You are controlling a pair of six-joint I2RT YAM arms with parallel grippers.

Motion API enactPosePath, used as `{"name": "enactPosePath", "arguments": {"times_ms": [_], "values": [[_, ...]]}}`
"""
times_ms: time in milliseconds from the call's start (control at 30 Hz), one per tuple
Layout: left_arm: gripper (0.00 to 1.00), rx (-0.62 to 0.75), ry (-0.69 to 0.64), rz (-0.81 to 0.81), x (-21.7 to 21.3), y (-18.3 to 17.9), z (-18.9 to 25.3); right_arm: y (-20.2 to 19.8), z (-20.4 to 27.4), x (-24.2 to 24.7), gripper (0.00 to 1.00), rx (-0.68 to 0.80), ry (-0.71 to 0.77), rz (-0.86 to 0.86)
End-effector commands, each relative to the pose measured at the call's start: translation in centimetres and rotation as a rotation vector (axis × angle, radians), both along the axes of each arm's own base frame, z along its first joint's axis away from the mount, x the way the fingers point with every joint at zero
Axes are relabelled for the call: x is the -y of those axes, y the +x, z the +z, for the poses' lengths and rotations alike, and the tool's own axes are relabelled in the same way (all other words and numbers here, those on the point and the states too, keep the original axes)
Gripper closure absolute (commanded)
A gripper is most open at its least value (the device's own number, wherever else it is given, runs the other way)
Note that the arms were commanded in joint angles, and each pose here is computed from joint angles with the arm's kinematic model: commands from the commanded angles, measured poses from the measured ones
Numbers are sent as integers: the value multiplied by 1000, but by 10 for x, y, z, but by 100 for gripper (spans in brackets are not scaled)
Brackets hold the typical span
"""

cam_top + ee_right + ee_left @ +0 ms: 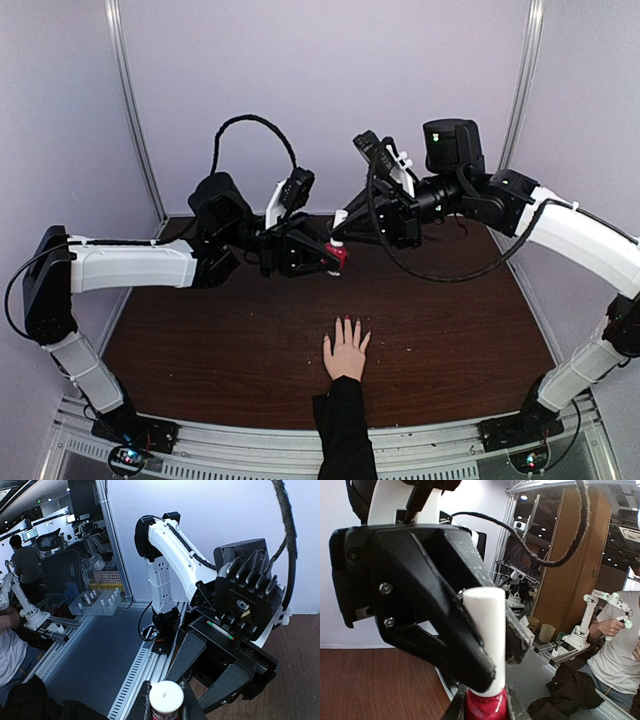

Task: Paint the nails
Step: Screw the nail polish bottle cap onto the nail polish bottle.

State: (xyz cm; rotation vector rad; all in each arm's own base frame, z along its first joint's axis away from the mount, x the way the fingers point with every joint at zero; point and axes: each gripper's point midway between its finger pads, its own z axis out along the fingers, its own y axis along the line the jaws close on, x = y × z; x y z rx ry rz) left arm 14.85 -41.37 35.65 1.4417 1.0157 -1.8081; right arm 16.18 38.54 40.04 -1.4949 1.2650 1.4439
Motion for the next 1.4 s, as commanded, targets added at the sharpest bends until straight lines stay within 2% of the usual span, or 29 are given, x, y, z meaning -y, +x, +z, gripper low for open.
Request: {"name": "enactPosePath", "arguments": {"times_ms": [0, 400, 800, 1167, 1367], "values": [[100, 41, -66, 55, 0, 9, 17, -9, 10, 1, 94, -1, 10, 33], [100, 101, -90, 311, -5, 35, 30, 3, -2, -1, 100, 14, -28, -45], [100, 134, -62, 617, -11, 75, 32, 29, -12, -9, 100, 11, -59, -183], [100, 143, 11, 979, -27, 131, 13, 81, -23, -26, 100, -54, -61, -445], [100, 220, 110, 1213, -28, 154, 0, 102, -37, -34, 100, -74, -78, -583]]}}
